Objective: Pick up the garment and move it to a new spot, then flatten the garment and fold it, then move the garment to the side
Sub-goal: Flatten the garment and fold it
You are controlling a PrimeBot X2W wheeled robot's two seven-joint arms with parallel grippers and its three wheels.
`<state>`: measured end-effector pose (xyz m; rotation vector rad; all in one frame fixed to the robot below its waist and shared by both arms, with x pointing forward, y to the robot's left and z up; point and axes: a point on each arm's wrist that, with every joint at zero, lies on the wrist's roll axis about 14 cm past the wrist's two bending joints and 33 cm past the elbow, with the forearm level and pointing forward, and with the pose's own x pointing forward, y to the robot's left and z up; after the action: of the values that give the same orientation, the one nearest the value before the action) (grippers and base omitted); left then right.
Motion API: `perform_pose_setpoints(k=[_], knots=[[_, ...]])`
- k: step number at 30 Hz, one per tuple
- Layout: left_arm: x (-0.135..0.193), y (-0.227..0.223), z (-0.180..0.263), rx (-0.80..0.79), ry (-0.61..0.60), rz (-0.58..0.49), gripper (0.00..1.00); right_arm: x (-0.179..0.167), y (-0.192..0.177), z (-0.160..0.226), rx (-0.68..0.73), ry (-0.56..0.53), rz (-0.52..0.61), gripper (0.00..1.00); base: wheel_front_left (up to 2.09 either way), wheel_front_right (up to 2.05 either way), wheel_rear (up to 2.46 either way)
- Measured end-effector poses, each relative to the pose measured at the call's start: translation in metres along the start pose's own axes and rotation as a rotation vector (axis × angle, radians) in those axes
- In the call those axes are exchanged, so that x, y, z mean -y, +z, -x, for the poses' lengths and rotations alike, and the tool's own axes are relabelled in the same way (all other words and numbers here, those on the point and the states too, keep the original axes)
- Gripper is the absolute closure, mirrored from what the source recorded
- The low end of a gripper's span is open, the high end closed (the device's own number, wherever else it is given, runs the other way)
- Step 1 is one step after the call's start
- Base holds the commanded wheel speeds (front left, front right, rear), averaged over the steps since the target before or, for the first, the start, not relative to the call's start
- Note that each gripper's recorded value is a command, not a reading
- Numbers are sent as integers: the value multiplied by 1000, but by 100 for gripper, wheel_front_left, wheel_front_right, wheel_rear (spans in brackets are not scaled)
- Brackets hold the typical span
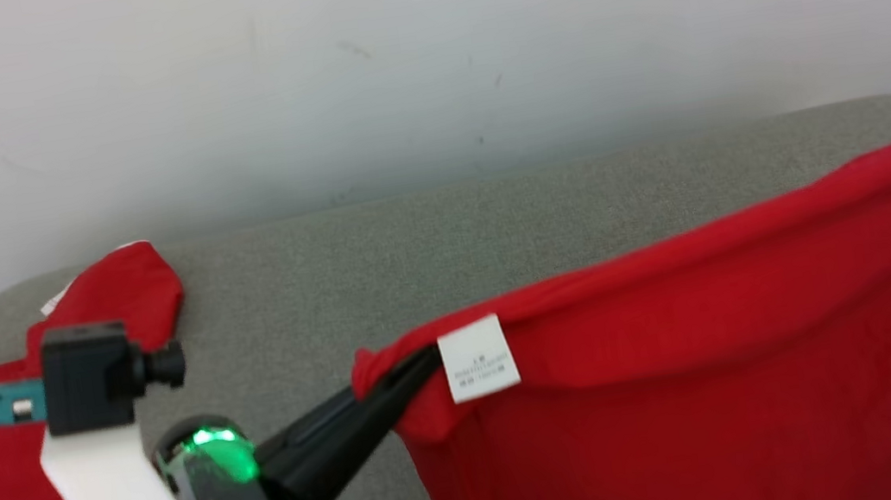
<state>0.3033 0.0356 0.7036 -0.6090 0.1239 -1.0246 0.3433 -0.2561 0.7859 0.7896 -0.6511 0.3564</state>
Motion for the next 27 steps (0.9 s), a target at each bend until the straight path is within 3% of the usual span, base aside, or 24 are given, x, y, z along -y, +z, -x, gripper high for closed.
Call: perform_pose_setpoints(k=[5, 12, 19, 23, 27], knots=[[-58, 10, -30, -58, 101, -35, 100, 32, -38, -40, -83, -73, 8, 100, 0, 0, 0], [-153, 40, -95, -80, 253, -158, 100, 92, -90, -117, -173, -197, 119, 100, 0, 0, 0], [-240, 91, -145, 54, 417, -261, 100, 129, -130, -186, -171, -245, 197, 100, 0, 0, 0], [-267, 127, -168, 174, 451, -376, 100, 131, -144, -223, -123, -210, 193, 100, 0, 0, 0], [-307, 115, -182, 202, 468, -400, 100, 157, -181, -230, -153, -224, 194, 100, 0, 0, 0]])
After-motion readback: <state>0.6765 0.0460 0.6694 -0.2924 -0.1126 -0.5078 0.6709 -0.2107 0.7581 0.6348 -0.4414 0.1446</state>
